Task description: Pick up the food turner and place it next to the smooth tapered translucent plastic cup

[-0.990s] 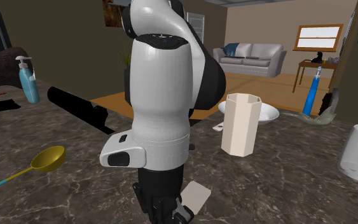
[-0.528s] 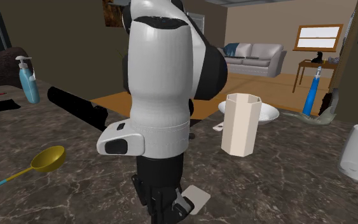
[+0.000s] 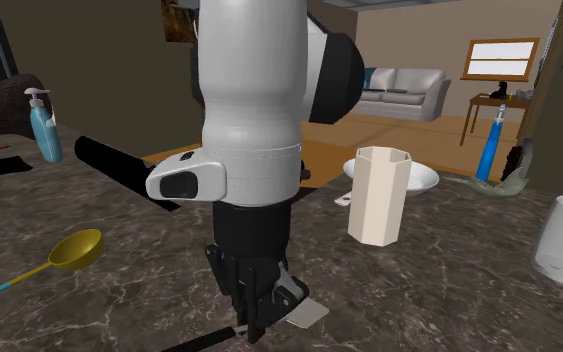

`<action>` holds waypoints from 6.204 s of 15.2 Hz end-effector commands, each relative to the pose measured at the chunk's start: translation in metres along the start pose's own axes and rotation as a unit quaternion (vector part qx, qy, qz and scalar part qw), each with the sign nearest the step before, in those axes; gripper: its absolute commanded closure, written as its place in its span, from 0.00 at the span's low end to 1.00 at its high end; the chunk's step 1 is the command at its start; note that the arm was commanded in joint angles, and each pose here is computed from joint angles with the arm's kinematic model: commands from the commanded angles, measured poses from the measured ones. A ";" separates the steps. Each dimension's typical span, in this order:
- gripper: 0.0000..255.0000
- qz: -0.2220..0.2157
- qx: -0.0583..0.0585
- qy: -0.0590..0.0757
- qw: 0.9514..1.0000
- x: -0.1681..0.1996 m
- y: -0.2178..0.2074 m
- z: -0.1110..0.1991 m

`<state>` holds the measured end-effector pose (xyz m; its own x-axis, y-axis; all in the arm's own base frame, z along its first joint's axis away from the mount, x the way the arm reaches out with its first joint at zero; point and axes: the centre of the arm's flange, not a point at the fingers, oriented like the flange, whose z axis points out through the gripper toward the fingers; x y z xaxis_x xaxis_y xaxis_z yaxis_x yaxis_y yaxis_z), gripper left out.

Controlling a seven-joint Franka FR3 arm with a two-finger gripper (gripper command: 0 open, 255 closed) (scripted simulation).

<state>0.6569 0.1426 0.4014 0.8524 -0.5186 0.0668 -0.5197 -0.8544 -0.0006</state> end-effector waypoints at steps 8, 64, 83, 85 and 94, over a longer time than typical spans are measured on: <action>1.00 0.000 0.000 0.000 1.000 0.004 0.001 -0.048; 1.00 0.000 0.000 0.000 1.000 -0.424 -0.086 -0.162; 1.00 0.000 0.000 0.000 1.000 -0.430 -0.086 -0.062; 1.00 0.000 0.000 0.000 1.000 -0.431 -0.086 -0.052; 0.00 0.004 0.191 0.070 0.979 -0.423 -0.097 -0.144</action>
<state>0.3369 0.4501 0.5184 0.8199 -0.5380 0.1956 -0.4456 -0.8144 -0.3717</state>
